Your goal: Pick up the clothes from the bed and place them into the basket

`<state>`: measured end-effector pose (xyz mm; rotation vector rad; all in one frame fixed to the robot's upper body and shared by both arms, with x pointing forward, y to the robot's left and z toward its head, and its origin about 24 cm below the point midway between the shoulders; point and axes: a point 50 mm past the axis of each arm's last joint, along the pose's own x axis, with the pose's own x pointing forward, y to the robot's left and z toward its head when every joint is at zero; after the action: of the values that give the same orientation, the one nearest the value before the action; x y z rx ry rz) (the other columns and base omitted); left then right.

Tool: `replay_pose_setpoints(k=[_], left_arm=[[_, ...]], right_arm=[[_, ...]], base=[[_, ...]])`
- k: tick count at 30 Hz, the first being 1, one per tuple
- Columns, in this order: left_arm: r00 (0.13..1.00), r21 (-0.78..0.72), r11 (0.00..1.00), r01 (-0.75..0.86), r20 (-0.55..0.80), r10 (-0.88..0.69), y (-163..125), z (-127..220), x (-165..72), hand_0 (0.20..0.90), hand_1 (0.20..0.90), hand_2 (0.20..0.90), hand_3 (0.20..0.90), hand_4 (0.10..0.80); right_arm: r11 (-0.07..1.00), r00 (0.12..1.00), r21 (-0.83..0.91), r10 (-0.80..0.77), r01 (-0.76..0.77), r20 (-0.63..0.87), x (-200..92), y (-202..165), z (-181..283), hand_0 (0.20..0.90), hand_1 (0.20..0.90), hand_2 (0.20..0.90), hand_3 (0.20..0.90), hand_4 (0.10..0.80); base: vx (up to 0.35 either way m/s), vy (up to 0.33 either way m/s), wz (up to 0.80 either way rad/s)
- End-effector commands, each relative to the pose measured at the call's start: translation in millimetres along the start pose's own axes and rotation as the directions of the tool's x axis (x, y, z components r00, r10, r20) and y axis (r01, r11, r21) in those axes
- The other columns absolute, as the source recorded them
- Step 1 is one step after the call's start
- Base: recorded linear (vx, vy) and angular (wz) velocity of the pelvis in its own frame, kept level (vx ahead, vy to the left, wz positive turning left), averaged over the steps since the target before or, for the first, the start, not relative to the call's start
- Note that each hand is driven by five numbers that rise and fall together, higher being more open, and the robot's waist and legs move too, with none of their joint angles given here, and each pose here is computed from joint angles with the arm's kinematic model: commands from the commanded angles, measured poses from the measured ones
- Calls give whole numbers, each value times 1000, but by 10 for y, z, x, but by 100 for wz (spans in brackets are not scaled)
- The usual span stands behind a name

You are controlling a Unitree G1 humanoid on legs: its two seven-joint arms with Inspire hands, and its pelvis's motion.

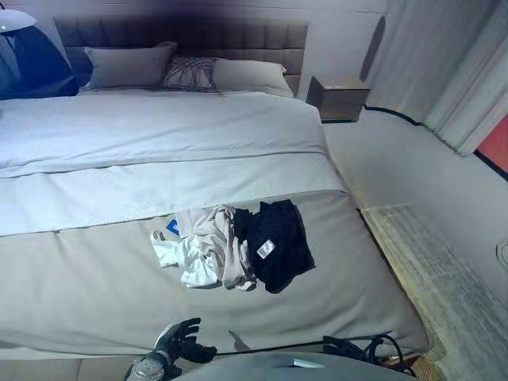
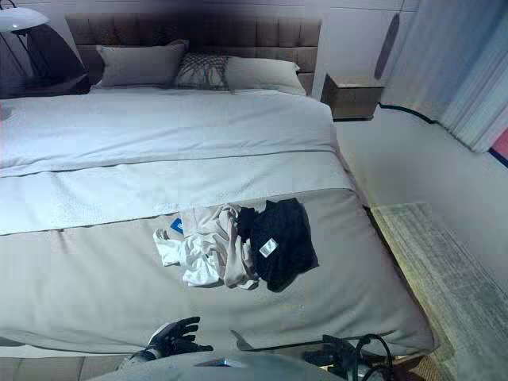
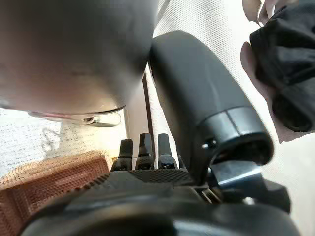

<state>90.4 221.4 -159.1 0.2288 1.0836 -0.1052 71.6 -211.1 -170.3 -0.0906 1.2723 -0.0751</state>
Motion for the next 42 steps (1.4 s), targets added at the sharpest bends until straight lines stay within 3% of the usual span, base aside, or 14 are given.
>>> replay_pose_setpoints(k=[1, 5, 12, 33, 38, 42], left_arm=[[995, -30, 998, 63, 83, -60, -112, 326, 99, 900, 900, 900, 900, 800], [994, -76, 994, 74, 82, -67, -132, 300, 92, 900, 900, 900, 900, 800], [1000, 0, 1000, 6, 22, -6, -130, 158, 71, 900, 900, 900, 900, 800], [996, 25, 999, -33, 81, 31, -109, 227, 69, 900, 900, 900, 900, 800], [993, 25, 997, -76, 94, 73, 23, 168, 26, 900, 900, 900, 900, 800], [972, 47, 987, -155, 186, 144, 215, 270, -14, 900, 900, 900, 900, 800]], right_arm=[[995, 1000, -100, -4, 2, -18, 6, 24, -7, 900, 900, 900, 900, 800], [997, 1000, -72, -25, 25, -10, 5, 6, -1, 900, 900, 900, 900, 800], [997, 999, -75, -34, 31, -34, -1, 9, -67, 900, 900, 900, 900, 800], [991, 989, -77, -102, 111, 105, 0, -79, 142, 900, 900, 900, 900, 800], [976, 951, -120, -146, 184, 273, -22, -249, 548, 900, 900, 900, 900, 800], [945, 865, -153, -189, 289, 466, -117, -404, 1104, 900, 900, 900, 900, 800]], base=[[0, 0, 0], [8, 5, 1], [34, 10, 3], [16, -3, 0], [168, -82, 9], [17, -161, 5]])
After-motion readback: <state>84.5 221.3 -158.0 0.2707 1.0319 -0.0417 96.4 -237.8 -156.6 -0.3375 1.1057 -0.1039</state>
